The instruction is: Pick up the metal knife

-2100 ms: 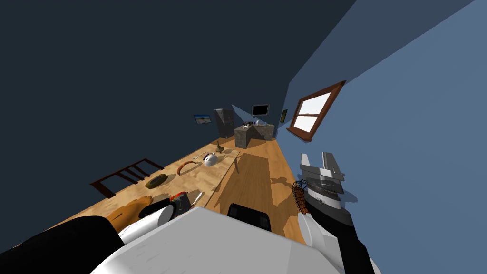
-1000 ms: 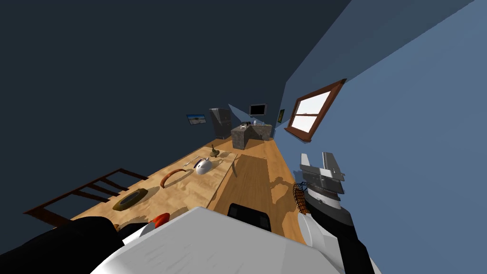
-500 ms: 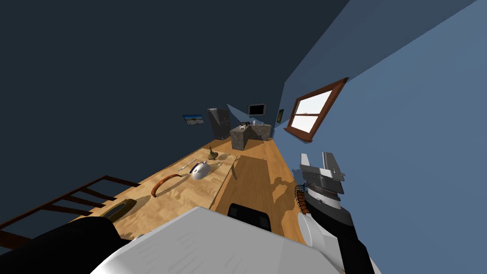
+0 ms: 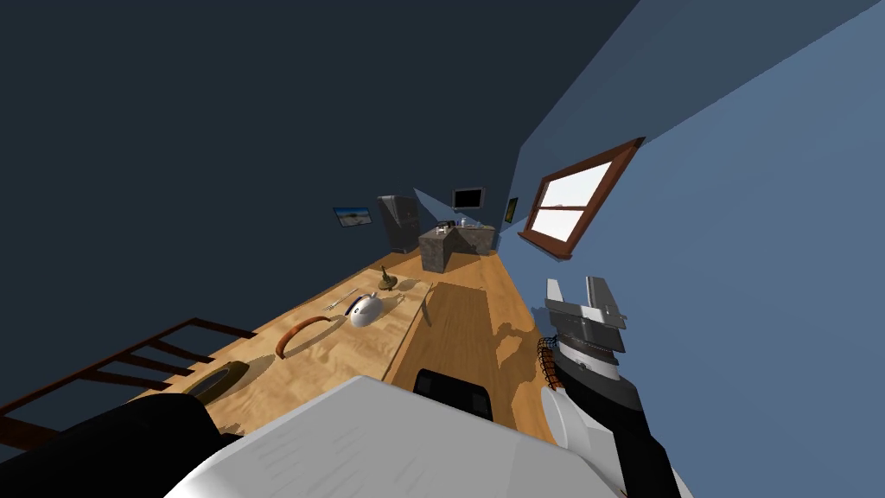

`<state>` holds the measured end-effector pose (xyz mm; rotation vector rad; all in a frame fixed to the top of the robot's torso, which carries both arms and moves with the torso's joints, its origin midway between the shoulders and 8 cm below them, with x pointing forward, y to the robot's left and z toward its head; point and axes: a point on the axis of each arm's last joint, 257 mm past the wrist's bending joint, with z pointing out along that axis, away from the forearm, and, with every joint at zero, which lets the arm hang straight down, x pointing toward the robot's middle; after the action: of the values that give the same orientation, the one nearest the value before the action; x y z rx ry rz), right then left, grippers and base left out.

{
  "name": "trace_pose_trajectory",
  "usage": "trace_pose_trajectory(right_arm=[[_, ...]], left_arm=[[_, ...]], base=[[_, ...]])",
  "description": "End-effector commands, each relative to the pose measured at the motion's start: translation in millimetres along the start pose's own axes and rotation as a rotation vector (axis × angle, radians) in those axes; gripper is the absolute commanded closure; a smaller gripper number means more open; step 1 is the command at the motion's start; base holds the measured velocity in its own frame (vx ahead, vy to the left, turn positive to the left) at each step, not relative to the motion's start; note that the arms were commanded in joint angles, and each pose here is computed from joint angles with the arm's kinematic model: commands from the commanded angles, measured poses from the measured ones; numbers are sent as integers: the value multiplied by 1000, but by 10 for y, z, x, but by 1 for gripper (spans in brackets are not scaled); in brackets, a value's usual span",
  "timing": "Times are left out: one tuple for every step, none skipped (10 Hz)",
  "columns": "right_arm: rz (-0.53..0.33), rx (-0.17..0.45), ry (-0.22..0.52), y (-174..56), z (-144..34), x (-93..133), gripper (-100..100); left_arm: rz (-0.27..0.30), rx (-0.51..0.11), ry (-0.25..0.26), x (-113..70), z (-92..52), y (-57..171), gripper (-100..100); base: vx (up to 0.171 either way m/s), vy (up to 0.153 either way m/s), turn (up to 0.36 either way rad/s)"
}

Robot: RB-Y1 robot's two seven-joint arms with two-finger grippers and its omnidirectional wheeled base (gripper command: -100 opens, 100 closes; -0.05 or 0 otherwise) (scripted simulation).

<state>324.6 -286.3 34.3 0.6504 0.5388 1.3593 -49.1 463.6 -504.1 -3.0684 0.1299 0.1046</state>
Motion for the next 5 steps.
trace_pose_trajectory(right_arm=[[0,0,0,0,0,0,0],[0,0,0,0,0,0,0],[0,0,0,0,0,0,0],[0,0,0,0,0,0,0],[0,0,0,0,0,0,0]], left_arm=[[5,2,1,15,77,13,-100],[2,0,0,10,53,12,-100],[3,2,1,13,59,9,100],[3,2,1,13,58,9,100],[2,0,1,13,60,18,100]], base=[[1,17,23],[0,8,3],[0,0,0],[0,0,0],[0,0,0]])
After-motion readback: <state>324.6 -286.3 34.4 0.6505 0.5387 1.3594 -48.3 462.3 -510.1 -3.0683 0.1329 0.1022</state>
